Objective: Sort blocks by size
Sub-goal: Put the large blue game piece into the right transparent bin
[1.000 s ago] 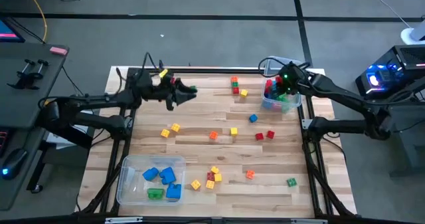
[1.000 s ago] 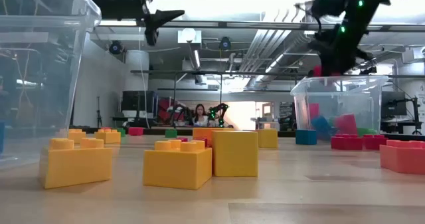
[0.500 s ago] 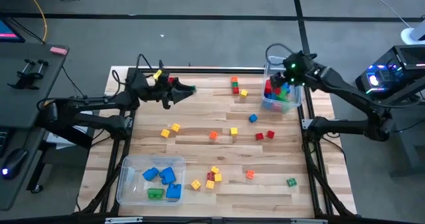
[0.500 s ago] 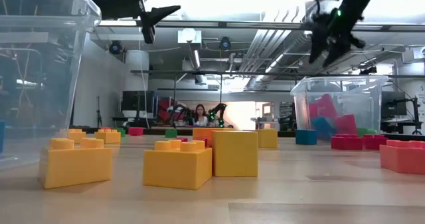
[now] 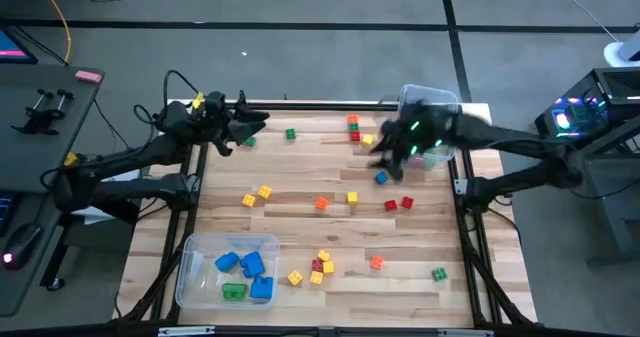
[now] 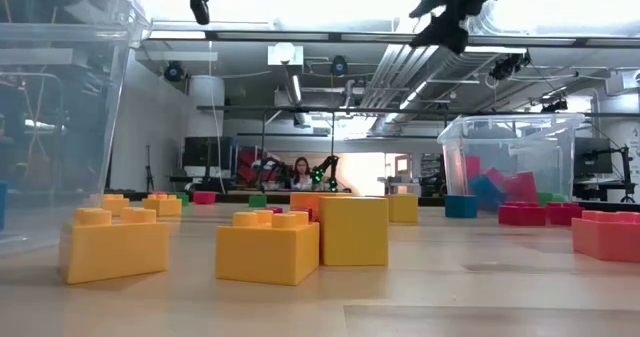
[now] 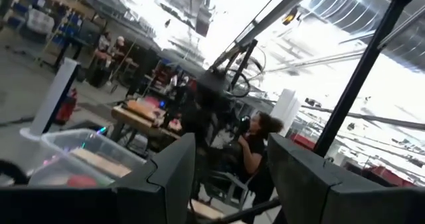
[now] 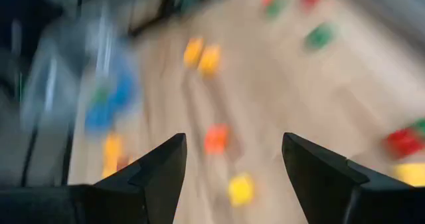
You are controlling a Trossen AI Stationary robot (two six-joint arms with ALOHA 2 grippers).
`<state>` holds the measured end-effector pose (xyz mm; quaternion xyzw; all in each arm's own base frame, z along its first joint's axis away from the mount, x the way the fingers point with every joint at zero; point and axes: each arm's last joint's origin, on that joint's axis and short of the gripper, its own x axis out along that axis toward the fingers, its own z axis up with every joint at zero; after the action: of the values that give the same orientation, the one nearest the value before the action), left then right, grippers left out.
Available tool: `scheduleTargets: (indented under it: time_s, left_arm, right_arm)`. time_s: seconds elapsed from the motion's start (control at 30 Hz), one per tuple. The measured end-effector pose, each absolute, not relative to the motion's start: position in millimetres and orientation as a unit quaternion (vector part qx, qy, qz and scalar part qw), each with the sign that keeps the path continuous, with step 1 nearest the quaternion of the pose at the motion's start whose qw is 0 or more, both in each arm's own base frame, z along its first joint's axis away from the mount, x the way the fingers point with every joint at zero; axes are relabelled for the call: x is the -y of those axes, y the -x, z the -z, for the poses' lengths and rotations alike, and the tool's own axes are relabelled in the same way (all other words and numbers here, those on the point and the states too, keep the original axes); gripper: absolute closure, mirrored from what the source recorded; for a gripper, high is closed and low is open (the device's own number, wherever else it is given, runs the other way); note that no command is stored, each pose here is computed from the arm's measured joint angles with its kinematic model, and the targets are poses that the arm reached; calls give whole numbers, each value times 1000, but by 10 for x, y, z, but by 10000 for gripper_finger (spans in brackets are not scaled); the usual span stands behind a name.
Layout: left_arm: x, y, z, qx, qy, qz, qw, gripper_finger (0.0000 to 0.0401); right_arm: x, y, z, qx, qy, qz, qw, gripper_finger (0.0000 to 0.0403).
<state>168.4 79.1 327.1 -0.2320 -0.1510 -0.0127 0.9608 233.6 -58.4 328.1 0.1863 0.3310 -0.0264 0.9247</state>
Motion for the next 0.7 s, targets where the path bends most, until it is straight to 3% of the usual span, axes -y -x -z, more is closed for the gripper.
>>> scheduleTargets:
  time_s: [0.13,0.3,0.7]
  left_arm:
    - [-774,-1658,-3232,124,247,4,961,225]
    - [-777,-1662,-3184,100,260,-4,960,225]
    - [-719,-1709,-3037,28,296,-6,955,225]
  right_arm:
    - [259,-2637,-2930,-427,-81,-31,900,158]
    - [72,-2933,-2477,-509,14,-30,860,158]
    - [114,-3289,-1738,-583,33,-55,810,158]
